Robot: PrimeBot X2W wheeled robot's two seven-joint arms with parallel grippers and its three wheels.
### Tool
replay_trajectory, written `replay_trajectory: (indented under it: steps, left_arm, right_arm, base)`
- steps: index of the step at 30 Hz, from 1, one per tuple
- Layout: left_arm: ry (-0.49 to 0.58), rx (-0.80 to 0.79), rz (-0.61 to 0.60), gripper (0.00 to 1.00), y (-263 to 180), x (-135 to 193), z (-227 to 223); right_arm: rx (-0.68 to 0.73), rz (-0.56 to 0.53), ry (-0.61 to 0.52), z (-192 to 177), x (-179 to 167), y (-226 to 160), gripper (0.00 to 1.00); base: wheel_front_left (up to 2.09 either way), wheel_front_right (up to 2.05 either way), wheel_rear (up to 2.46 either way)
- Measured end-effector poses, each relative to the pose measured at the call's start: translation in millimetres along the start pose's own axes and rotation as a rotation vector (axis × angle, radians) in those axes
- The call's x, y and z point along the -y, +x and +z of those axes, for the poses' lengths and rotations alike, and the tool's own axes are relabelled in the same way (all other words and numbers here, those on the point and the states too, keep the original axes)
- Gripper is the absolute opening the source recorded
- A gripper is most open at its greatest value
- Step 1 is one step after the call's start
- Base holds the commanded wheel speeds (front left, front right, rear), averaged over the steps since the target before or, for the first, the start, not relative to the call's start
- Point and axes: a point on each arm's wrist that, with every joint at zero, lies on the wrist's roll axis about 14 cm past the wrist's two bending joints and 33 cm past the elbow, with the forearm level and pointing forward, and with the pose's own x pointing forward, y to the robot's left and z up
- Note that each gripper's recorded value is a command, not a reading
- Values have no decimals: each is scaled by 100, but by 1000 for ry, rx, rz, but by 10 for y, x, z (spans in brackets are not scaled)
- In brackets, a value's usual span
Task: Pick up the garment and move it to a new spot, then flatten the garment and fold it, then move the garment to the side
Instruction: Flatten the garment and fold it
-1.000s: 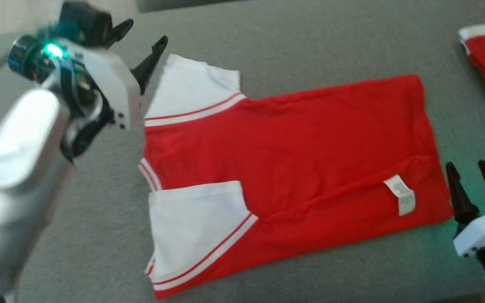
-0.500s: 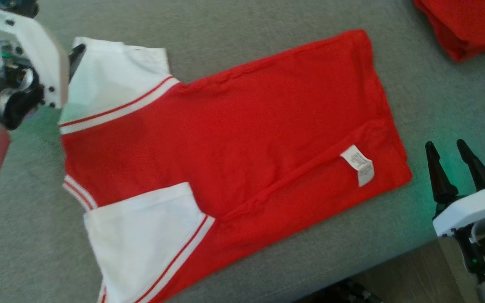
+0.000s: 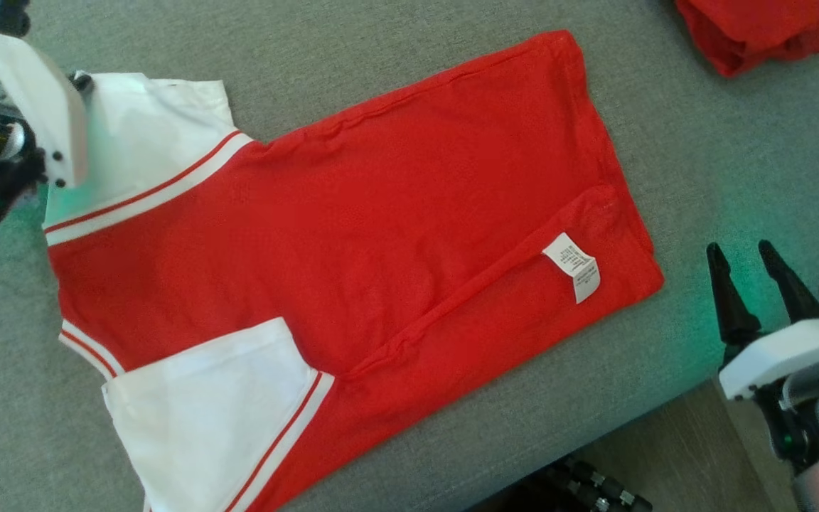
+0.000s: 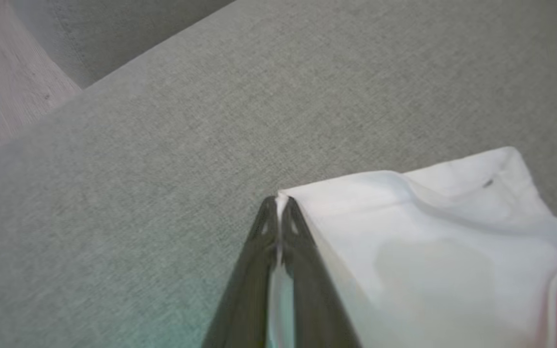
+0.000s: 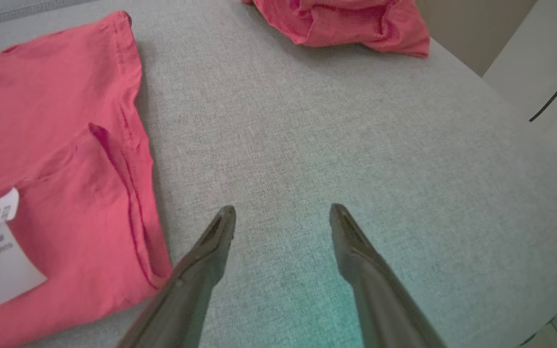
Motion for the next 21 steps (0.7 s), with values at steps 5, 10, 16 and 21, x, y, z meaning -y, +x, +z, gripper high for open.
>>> replay_trajectory:
  steps: [5, 10, 16, 21]
  left_arm:
    - [30, 14, -10, 0, -62, 63, 6]
    - [88, 82, -6, 0, -181, 96, 48]
    - [138, 166, 13, 0, -388, 68, 172]
    - [162, 204, 30, 0, -501, 19, 246]
  right_arm:
    - [41, 19, -1, 147, -40, 62, 100]
    - [98, 102, -12, 508, -266, 250, 100]
    - [85, 248, -73, 1020, -778, 645, 100]
    - [5, 308, -104, 1093, -1066, 885, 100]
  base:
    - [0, 0, 0]
    - [0, 0, 0]
    - [0, 0, 0]
    - [0, 0, 0]
